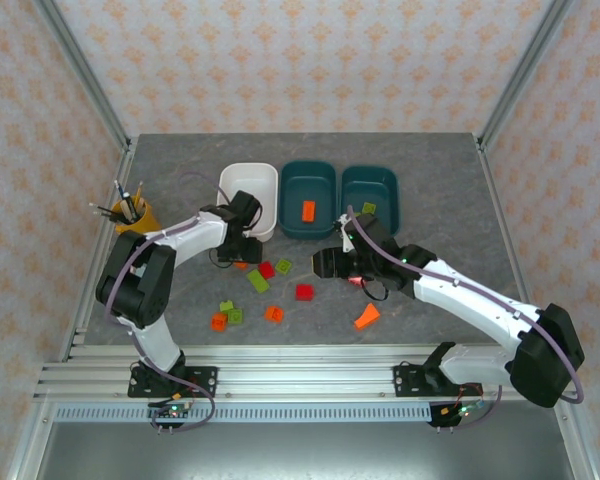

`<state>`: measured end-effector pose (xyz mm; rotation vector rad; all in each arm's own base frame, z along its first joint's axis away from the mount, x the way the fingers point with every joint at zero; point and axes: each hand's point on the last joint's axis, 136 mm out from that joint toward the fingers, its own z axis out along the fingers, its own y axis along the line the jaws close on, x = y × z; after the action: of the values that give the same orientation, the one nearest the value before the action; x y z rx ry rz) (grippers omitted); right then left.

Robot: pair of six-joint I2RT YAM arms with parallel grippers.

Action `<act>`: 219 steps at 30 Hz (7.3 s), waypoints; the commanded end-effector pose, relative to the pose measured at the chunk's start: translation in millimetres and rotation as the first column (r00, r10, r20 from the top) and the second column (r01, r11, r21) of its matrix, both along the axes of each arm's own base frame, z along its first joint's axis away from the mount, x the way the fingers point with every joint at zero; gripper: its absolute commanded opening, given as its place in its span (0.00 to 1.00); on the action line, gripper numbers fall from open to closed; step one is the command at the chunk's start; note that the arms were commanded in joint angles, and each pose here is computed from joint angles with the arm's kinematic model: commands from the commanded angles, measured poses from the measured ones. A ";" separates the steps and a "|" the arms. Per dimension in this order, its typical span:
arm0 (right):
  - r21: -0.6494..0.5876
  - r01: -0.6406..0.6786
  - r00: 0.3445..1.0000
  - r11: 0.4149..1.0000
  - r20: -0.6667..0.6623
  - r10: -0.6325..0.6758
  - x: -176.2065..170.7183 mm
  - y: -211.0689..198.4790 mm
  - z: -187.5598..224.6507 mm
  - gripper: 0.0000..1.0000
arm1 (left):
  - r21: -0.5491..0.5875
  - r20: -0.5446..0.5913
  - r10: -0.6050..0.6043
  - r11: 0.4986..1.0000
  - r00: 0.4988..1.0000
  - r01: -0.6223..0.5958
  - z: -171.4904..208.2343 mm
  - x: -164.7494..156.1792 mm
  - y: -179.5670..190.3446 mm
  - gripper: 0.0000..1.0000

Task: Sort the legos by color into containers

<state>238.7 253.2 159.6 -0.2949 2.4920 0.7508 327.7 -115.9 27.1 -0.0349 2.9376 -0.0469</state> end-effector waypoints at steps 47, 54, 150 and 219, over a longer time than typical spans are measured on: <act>0.240 0.465 0.883 0.852 -0.188 -0.429 139.1 -57.5 77.6 0.66 | 0.101 0.111 0.030 0.994 0.993 -0.041 69.7 128.9 -119.3 0.28; 0.234 0.460 0.885 0.856 -0.205 -0.419 143.5 -54.0 79.4 0.67 | 0.169 0.072 0.046 0.984 0.996 -0.058 41.7 129.9 -112.8 0.29; -0.411 0.629 0.507 0.660 -0.426 -0.749 -80.1 -90.3 -144.7 0.39 | -0.636 0.178 0.035 0.766 0.983 0.088 179.8 -144.6 -73.1 0.96; -0.044 -0.112 0.993 0.993 -0.053 0.110 13.3 30.5 46.4 0.55 | -0.247 0.009 0.372 0.900 0.928 -0.359 111.2 -83.5 -17.3 0.83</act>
<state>277.2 276.9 228.0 -0.3403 2.5180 0.6421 239.0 -122.3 156.3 -0.5998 2.7796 -0.3901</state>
